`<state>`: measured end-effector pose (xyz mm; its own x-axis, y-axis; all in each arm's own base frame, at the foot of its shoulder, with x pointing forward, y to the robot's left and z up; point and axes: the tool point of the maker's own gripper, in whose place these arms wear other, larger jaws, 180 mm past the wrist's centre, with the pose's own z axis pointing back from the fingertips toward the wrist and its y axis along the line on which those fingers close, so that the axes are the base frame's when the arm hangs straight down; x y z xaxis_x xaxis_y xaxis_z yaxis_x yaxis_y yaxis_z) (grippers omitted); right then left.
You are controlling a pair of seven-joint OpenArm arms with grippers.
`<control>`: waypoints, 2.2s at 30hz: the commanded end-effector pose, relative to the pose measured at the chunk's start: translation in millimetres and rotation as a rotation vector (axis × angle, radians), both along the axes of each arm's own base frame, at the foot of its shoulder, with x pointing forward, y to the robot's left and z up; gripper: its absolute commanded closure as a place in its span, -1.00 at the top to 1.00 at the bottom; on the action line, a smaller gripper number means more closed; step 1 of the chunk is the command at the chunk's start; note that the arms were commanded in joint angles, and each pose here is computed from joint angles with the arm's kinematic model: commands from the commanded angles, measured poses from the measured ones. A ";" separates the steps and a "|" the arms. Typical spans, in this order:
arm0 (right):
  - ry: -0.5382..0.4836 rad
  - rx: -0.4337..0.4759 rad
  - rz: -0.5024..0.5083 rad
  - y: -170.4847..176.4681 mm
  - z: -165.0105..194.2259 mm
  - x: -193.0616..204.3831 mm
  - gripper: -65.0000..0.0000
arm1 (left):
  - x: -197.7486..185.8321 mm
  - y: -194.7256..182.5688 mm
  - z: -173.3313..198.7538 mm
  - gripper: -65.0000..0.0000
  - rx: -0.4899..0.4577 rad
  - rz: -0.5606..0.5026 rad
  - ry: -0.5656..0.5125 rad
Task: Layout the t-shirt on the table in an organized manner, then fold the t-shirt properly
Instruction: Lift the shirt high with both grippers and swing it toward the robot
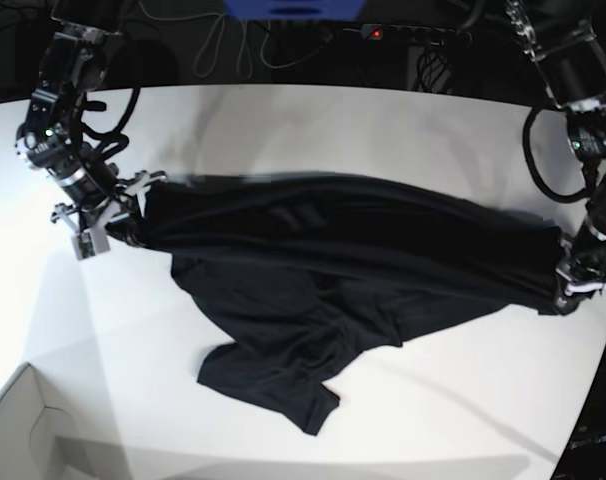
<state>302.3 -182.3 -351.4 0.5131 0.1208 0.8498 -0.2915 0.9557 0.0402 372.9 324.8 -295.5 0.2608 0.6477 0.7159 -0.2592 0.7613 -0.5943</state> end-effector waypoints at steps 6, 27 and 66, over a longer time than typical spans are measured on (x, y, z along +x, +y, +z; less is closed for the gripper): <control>-0.102 -0.017 0.003 -3.0 31.1 10.9 -1.00 | -35.6 10.6 47.1 -0.99 0.123 0.016 -0.100; -0.399 -0.121 0.045 11.3 139.4 27.0 -1.00 | -22.7 28.2 172.7 -0.99 0.319 0.027 -0.362; -0.776 -0.132 0.026 12.7 275.8 81.9 -1.00 | 37.1 71.6 172.5 -0.99 0.222 0.074 -0.322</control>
